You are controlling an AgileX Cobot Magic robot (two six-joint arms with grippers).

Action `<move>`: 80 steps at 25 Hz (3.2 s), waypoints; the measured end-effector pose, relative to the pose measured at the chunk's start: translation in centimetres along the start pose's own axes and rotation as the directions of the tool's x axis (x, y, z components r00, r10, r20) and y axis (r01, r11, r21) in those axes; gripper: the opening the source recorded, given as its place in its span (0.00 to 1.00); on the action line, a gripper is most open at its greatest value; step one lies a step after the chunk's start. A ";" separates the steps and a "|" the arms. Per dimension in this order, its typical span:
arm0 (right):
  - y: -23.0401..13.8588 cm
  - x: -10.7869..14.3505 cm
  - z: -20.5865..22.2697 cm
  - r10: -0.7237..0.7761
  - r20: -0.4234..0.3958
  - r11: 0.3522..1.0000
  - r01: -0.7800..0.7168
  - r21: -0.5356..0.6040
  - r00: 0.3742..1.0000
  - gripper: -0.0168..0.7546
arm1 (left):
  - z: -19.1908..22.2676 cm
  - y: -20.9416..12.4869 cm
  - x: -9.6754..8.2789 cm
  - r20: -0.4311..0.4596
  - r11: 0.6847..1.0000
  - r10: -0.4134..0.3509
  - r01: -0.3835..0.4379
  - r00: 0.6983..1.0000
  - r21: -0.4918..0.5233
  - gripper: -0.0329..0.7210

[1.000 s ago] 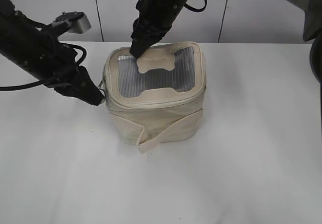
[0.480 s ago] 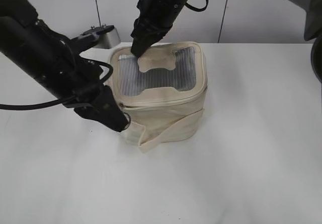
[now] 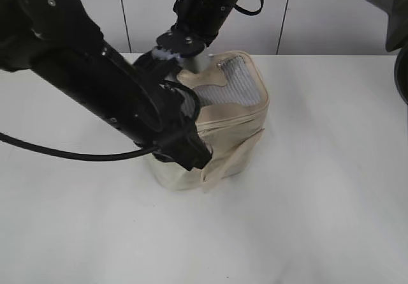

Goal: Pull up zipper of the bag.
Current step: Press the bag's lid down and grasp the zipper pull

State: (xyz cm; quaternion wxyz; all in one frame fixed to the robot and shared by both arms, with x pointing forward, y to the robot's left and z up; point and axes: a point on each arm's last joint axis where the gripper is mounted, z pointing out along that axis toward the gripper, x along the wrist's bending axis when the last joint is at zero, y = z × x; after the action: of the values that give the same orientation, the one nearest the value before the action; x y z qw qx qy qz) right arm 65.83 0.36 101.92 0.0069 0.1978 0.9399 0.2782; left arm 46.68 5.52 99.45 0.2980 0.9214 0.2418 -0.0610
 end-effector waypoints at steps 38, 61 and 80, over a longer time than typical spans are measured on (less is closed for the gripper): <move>0.2 0.3 0.0 -0.020 -0.028 1.000 0.019 -0.018 0.999 0.09 | 3.2 2.7 -2.1 -0.138 0.965 0.008 -0.044 0.990 -0.258 0.04; 0.7 1.4 0.5 -0.061 -0.046 0.998 0.060 -0.025 0.997 0.09 | 5.2 4.2 -1.6 -0.177 0.940 -0.104 0.038 0.979 -0.340 0.04; 0.8 1.6 0.5 -0.059 -0.050 0.998 0.058 -0.028 0.997 0.08 | 3.1 4.3 -2.5 -0.123 0.953 0.002 -0.039 0.992 -0.299 0.17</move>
State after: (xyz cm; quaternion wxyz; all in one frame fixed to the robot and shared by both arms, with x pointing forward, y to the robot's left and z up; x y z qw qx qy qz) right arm 64.74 1.81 102.08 -0.0063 0.1628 0.9415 0.2950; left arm 46.65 -0.32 99.77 0.4202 0.8697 0.2565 0.0354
